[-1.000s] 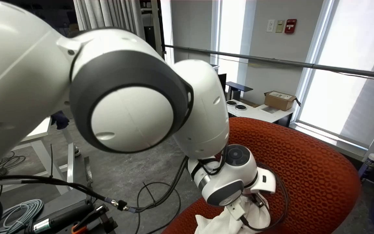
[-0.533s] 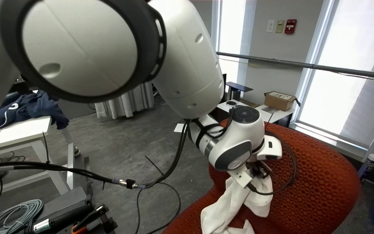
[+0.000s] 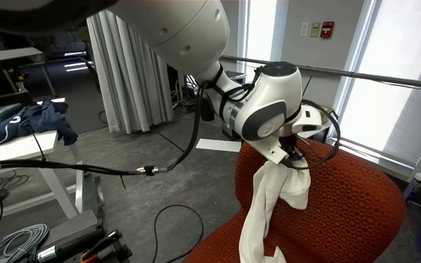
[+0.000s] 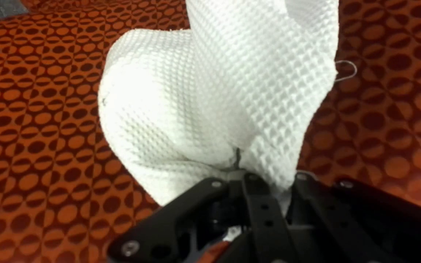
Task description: Pick up the white cloth from the sitting base of the chair and put it on the chair back.
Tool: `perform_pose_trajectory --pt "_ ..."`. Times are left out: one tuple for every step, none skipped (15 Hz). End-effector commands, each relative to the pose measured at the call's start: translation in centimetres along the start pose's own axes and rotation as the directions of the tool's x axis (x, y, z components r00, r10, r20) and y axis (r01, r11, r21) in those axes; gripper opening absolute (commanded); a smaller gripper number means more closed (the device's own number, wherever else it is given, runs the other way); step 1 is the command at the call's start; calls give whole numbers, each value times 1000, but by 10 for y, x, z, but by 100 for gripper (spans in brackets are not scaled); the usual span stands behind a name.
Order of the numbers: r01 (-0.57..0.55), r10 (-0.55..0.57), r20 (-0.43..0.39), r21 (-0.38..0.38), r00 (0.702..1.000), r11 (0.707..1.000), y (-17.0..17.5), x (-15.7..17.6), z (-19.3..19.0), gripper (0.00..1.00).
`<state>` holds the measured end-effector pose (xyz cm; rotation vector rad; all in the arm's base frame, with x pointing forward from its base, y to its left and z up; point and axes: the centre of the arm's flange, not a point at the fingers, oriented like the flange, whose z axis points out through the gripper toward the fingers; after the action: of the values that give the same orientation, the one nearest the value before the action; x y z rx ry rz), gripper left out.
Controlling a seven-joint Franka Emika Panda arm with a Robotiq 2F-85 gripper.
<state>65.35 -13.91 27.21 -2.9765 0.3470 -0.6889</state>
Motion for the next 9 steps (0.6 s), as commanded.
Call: perform_pose_trajectory --pt "5 -5 -9 -2 1000 1000 -5 4 -8 0" --pt "9 -9 -17 -2 1000 1000 -8 7 -13 0" --pt "11 -11 -21 -2 1000 1000 -10 8 -15 0" --pt "12 -12 -23 -2 1000 1000 -11 9 -16 0" --pt "12 -12 -23 -2 1000 1000 -11 9 -16 0" --pt "12 -12 -23 -3 1000 1000 -11 9 -16 0" --pt "12 -12 -23 -3 1000 1000 -11 9 -16 0" --pt "12 -12 -23 -3 1000 1000 -11 9 -16 0" --pt "12 -12 -23 -3 1000 1000 -11 9 -16 0"
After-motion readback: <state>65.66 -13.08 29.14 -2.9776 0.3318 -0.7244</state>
